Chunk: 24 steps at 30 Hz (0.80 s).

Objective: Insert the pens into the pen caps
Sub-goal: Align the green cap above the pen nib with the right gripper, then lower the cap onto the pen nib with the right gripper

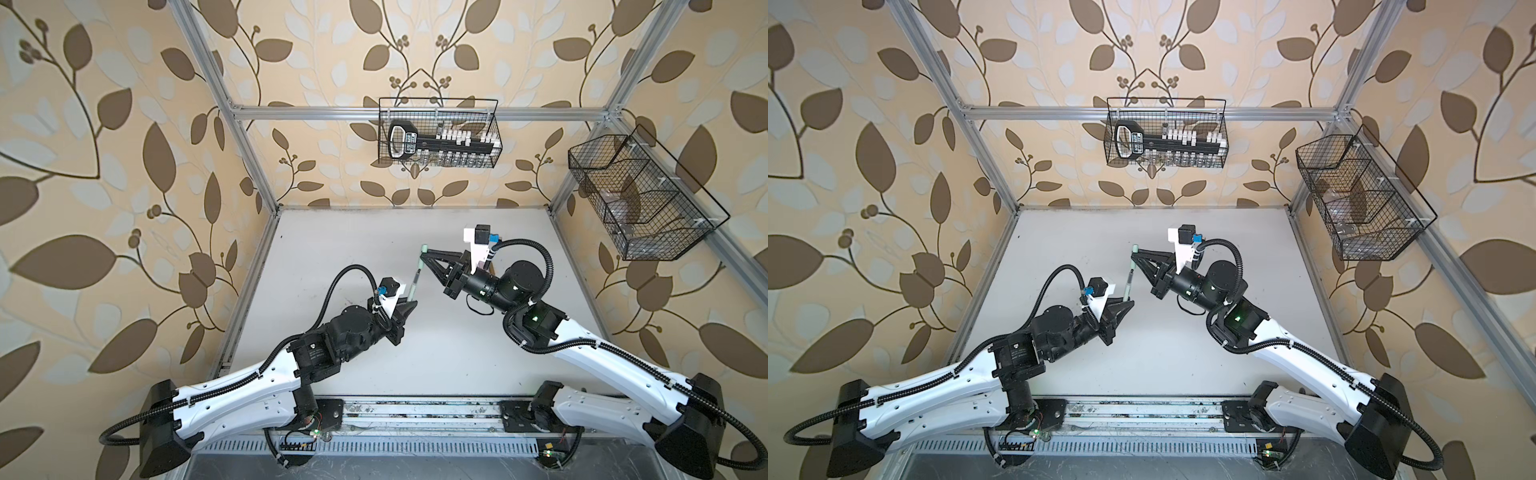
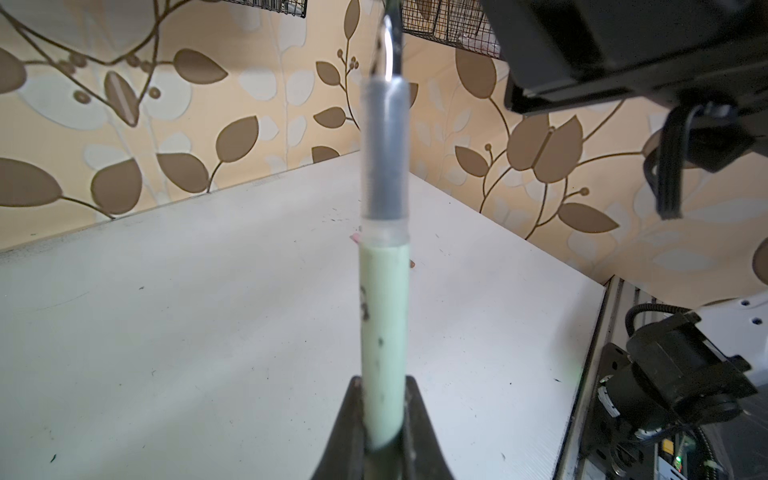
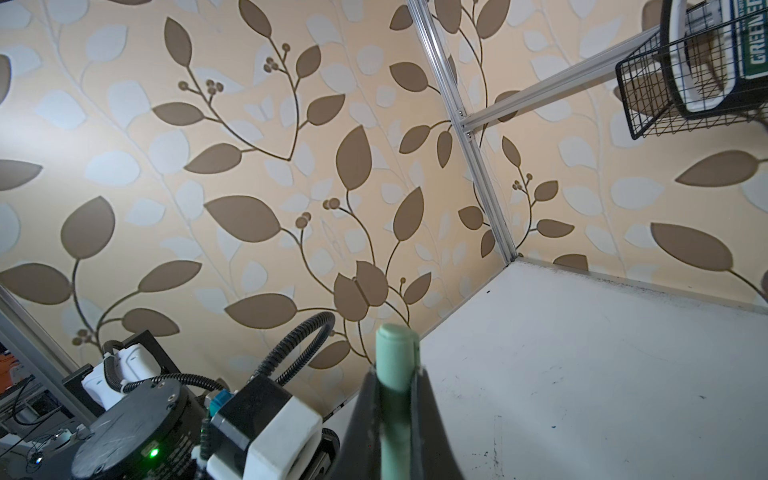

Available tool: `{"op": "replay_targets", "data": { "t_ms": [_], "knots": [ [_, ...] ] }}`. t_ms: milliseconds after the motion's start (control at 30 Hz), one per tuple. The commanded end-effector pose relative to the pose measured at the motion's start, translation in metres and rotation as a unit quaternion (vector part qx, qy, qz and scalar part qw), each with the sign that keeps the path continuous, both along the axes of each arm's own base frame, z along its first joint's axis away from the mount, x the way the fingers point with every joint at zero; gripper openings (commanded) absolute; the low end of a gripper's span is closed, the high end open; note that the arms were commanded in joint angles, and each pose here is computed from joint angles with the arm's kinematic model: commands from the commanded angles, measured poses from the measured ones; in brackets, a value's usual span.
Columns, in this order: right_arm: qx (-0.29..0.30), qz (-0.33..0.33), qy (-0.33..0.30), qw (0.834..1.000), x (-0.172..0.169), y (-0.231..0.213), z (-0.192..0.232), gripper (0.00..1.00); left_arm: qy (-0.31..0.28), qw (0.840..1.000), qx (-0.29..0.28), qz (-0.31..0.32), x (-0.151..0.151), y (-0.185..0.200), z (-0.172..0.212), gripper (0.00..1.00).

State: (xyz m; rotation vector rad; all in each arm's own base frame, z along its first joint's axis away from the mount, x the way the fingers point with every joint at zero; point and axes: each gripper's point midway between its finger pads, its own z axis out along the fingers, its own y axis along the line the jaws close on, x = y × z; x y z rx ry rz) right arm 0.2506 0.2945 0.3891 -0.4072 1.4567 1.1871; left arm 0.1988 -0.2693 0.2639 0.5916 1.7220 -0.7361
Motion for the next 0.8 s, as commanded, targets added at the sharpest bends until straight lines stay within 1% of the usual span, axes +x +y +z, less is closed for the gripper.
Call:
{"op": "replay_targets", "data": {
  "t_ms": [0,267,467,633,767],
  "knots": [
    [0.001,0.004,0.008,1.000,0.000,0.003,-0.006,0.00,-0.016,1.000,-0.023,-0.005,-0.002,-0.001,0.020,0.00],
    [-0.004,0.003,0.013,1.000,0.000,0.002,-0.013,0.00,-0.022,0.999,-0.031,-0.008,-0.004,0.000,0.026,0.00],
    [0.003,0.009,0.015,1.000,-0.002,0.003,-0.014,0.00,-0.023,0.999,-0.030,-0.007,-0.003,0.000,0.027,0.00],
    [0.019,0.015,0.017,1.000,-0.005,0.003,-0.014,0.00,-0.025,0.999,-0.030,-0.009,-0.003,-0.002,0.030,0.00],
    [0.018,0.014,0.016,1.000,-0.005,0.003,-0.014,0.00,-0.024,0.999,-0.028,-0.008,-0.002,-0.002,0.030,0.00]
  ]
}}
